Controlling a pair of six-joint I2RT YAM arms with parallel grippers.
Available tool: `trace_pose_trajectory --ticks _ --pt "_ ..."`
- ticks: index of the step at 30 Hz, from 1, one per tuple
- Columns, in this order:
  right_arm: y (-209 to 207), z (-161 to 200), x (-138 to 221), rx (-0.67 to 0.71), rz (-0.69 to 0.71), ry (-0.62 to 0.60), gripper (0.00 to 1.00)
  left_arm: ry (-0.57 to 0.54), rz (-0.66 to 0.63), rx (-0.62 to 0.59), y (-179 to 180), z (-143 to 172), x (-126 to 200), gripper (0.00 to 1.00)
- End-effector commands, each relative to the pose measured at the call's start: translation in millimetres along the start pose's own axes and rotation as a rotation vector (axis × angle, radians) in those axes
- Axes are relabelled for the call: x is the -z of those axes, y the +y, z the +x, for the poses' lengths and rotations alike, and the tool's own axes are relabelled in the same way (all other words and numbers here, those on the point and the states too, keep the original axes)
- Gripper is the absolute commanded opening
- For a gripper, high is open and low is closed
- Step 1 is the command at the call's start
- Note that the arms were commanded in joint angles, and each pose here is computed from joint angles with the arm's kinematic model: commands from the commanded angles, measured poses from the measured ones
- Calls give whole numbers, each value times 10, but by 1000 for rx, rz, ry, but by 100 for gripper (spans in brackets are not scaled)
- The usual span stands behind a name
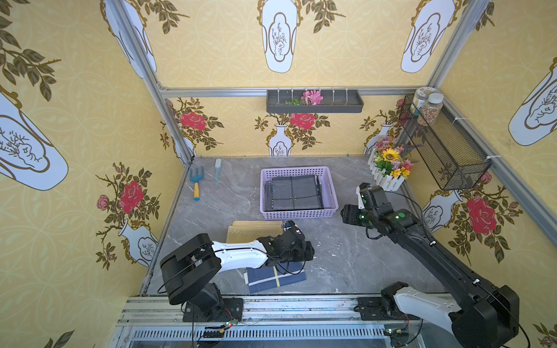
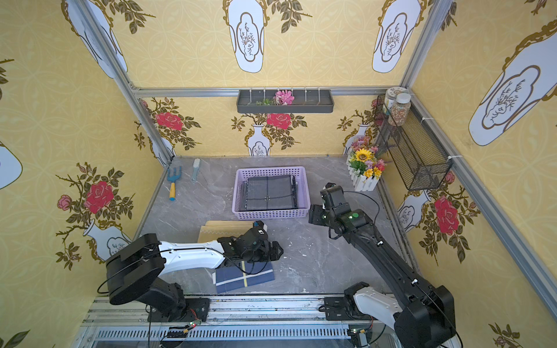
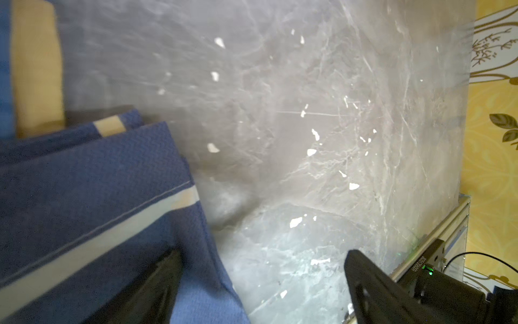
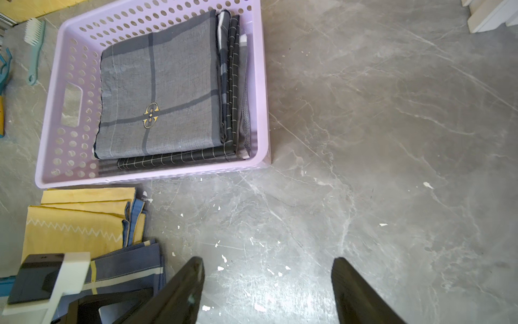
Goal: Put the folded pillowcase in the basket
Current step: Move the pillowcase to the center of the board.
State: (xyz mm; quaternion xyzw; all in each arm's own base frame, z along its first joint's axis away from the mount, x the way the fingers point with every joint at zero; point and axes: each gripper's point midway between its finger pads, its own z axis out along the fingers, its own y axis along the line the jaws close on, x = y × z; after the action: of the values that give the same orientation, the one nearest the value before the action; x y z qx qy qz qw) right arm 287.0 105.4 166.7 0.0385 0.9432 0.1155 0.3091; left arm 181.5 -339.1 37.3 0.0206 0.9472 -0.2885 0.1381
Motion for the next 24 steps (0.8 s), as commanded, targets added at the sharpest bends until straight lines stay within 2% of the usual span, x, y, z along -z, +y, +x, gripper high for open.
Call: trace_pose_trajectory --ticks 1,5,10,19,24 --pt "-88 110 17 -4 33 25 76 55 26 -38 -185 64 -92 96" --pt "-109 297 13 1 22 75 76 33 68 -66 -422 -44 -102 95" --pt "-11 534 1 26 -21 129 76 -46 77 -78 -498 -198 130 97" --pt "557 991 -151 104 -117 221 76 -206 4 -13 -84 -294 673 98" --pt "953 1297 -320 161 -164 286 75 -238 -61 45 275 -231 864 98"
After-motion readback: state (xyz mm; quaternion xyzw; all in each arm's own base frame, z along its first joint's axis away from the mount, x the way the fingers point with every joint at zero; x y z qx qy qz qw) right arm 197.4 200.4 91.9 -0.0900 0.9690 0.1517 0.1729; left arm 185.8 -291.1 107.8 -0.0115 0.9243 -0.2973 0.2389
